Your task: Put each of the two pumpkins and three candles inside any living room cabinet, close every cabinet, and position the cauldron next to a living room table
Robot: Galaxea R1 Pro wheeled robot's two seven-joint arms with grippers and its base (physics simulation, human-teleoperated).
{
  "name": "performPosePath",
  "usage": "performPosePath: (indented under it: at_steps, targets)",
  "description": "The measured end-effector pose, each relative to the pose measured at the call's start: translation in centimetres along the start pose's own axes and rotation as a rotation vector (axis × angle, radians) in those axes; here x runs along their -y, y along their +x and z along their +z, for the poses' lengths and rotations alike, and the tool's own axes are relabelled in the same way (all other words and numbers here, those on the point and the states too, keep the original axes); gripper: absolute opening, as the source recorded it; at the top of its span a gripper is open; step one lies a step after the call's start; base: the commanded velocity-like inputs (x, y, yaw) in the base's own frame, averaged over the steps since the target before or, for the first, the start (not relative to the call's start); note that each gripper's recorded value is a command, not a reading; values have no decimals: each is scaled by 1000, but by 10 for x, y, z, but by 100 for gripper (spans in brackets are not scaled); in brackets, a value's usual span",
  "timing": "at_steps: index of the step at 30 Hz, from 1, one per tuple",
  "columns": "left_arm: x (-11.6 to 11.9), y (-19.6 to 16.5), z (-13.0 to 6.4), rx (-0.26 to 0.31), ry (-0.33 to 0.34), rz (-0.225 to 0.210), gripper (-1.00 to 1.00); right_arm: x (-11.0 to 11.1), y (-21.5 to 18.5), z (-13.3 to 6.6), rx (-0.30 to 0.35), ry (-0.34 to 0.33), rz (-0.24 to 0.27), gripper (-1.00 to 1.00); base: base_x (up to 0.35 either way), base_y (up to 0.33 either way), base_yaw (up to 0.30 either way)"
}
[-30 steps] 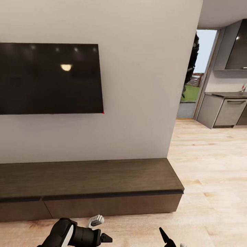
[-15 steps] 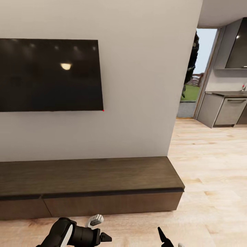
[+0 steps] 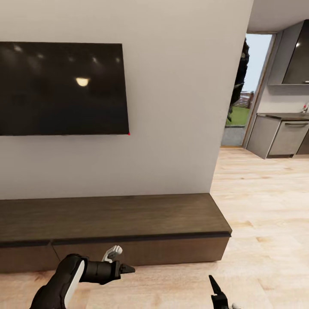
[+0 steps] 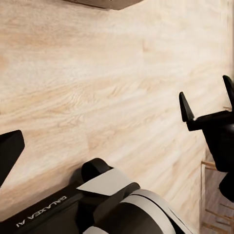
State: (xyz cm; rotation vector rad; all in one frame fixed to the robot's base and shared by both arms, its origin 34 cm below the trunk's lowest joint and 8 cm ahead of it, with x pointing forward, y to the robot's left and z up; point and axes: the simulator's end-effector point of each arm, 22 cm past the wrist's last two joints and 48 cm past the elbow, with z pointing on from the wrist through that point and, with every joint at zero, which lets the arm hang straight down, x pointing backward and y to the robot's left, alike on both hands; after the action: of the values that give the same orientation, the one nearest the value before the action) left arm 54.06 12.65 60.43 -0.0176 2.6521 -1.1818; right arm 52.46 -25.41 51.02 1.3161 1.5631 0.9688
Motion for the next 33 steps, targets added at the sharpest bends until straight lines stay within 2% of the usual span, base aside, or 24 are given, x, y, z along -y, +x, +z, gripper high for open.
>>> performPosePath:
  at_steps: [4,8,13,20,26,33]
  targets:
    - [-12,-3,0,23,7,-35,100,-4,5,10,1,-21,4,100,0,0,0]
    - [-16,-3,3,35,31,-48,100,-7,4,20,3,-42,2,100,0,0,0]
    - [-17,-1,7,42,67,-54,100,-4,7,25,8,-59,16,100,0,0,0]
    - [-26,9,19,32,80,-66,100,-3,9,31,15,-106,28,100,0,0,0]
    - [-27,11,22,31,86,-71,100,-29,6,48,32,-162,40,100,0,0,0]
    - [-31,12,25,34,91,-74,100,-26,9,52,30,-165,43,100,0,0,0]
